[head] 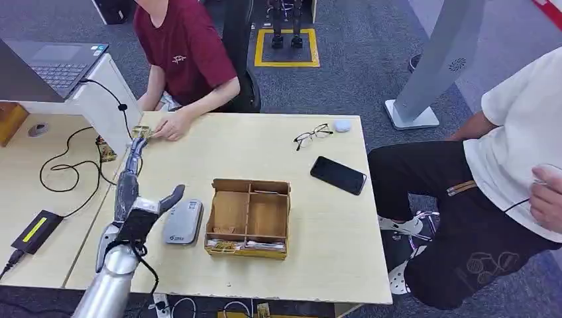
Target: Pass the card to the sensor for recognition and then transmit it.
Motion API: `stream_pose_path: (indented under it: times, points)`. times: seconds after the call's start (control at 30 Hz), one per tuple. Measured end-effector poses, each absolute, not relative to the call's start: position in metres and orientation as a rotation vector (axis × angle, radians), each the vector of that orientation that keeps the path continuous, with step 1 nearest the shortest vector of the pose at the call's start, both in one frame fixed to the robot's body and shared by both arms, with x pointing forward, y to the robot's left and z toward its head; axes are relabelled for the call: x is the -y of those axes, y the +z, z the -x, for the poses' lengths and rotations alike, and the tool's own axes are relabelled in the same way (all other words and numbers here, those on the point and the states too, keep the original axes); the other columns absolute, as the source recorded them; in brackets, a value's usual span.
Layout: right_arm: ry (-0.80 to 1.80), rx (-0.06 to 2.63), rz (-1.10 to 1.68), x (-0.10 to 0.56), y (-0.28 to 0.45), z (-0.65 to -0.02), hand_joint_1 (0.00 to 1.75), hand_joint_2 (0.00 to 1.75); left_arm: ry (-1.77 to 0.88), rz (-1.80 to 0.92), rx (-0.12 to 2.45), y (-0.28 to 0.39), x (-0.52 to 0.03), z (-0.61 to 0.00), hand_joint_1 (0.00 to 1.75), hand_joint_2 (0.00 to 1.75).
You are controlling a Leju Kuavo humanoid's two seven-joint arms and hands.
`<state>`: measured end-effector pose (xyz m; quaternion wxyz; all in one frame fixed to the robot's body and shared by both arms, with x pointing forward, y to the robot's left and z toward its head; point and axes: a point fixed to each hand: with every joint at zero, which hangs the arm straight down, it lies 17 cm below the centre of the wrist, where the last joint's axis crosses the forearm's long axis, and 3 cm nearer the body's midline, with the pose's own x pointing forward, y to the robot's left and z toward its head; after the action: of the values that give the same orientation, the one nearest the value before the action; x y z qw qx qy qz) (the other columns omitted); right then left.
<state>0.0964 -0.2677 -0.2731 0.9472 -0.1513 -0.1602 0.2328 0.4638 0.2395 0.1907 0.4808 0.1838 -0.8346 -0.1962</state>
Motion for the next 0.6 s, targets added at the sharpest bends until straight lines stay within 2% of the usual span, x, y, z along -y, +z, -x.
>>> stream_pose_path:
  times: [0.27,0.6]
  points:
    - [0.449,0.326,0.315,0.271,-0.273,-0.094,0.00,1.75,-0.859,-0.466,2.162,0.186,-0.183,-0.382,0.00,1.75]
    - [0.464,0.307,0.322,0.273,-0.274,-0.091,0.00,1.75,-1.139,-0.684,2.137,0.159,-0.147,-0.356,0.00,1.75]
